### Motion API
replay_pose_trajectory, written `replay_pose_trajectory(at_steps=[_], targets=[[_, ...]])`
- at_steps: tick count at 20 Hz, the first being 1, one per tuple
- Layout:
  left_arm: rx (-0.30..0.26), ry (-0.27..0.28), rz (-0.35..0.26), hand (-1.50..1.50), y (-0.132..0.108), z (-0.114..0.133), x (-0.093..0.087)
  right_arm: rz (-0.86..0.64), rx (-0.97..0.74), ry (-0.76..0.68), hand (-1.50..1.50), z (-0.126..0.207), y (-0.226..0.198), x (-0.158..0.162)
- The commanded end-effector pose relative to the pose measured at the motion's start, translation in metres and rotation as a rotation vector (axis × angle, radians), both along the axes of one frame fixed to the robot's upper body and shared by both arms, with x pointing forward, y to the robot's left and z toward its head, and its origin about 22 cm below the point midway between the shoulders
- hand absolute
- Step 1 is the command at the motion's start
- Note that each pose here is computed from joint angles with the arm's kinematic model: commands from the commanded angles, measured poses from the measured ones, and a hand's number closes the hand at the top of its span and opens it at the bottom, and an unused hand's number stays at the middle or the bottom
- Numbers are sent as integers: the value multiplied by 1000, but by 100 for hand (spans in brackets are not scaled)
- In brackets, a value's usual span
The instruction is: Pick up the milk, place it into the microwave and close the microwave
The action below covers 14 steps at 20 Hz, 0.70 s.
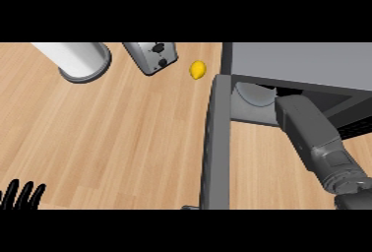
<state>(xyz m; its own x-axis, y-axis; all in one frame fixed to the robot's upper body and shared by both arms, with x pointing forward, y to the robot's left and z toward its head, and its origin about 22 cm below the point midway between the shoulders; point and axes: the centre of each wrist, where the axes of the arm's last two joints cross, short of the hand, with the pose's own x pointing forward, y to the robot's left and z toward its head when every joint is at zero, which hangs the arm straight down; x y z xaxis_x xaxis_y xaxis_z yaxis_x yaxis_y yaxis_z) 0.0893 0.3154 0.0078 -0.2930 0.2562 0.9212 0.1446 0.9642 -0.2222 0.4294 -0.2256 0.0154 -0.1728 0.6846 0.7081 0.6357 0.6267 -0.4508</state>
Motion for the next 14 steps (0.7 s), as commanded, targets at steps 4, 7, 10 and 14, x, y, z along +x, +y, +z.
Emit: replay_pose_trajectory(at_steps=[4,7,10,14], targets=[[18,-33,-19,-150,0,4,10,-414,-213,247,-150,-61,-58,-47],[33,-31,-23,-150,2,6,10,-469,-234,275,-150,-62,-62,-50],[27,-6,-40,-150,-1,1,13,-102,-288,250,-150,-39,-13,-24],[29,-2,-15,-150,0,-2,20,6,-268,238,-150,-32,14,-17]])
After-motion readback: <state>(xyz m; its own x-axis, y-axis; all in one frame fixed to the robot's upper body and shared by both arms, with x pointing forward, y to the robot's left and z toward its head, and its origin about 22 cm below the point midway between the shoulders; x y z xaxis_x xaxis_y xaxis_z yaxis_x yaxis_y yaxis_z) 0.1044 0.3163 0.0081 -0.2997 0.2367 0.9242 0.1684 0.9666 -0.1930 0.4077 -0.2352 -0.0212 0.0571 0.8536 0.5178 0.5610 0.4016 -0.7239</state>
